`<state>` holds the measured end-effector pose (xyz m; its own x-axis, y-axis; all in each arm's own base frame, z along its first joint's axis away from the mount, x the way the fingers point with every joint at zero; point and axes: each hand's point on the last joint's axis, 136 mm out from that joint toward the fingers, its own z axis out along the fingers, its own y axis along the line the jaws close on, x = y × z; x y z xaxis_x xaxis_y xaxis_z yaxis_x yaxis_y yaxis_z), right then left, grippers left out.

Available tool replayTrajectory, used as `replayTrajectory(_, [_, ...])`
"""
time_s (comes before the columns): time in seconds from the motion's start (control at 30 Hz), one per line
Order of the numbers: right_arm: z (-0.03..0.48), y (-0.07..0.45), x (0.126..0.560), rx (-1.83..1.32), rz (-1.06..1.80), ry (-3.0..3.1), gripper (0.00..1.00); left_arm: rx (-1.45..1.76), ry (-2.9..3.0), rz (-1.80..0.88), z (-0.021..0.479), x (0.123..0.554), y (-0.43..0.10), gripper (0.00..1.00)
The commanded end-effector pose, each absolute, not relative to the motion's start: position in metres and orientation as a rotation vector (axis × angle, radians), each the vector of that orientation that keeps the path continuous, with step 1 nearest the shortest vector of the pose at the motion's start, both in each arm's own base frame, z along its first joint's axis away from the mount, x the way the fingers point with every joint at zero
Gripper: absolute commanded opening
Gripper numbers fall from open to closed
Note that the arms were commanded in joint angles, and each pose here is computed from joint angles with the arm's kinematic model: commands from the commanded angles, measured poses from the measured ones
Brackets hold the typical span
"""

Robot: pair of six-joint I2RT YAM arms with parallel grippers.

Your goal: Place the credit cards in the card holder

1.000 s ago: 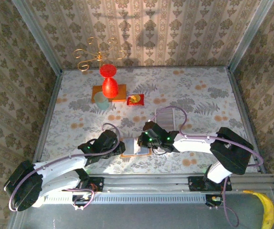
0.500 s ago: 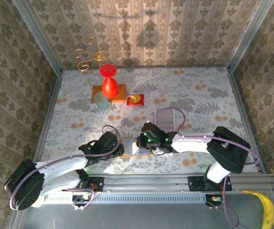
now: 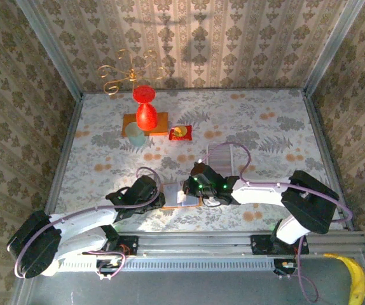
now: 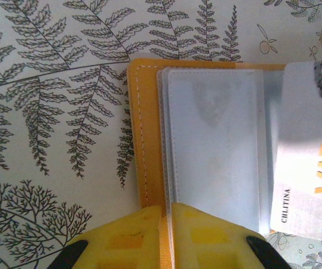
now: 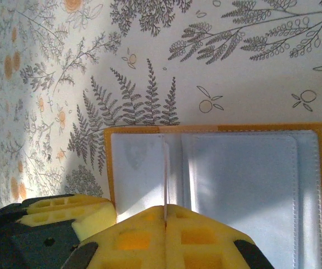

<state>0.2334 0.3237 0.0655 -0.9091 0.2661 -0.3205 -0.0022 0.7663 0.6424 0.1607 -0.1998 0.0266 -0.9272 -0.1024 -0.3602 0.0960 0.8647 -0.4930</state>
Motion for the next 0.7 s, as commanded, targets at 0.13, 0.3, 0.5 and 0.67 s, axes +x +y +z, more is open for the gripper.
replayTrajectory(0.13, [0.052,0.314,0.232,0.184,0.851,2.576,0.0,-0.026,2.667,-0.707,0.019,0.159,-0.195,0.13])
replayTrajectory(0.3, [0.045,0.315,0.231,0.178,0.843,2.59,0.0,-0.025,2.668,-0.707,0.018,0.158,-0.195,0.13])
replayTrajectory(0.5, [0.042,0.317,0.229,0.183,0.86,2.599,0.0,-0.032,2.667,-0.708,0.018,0.158,-0.195,0.12])
replayTrajectory(0.67, [0.042,0.322,0.228,0.204,0.91,2.596,0.0,-0.03,2.67,-0.706,0.017,0.157,-0.195,0.12])
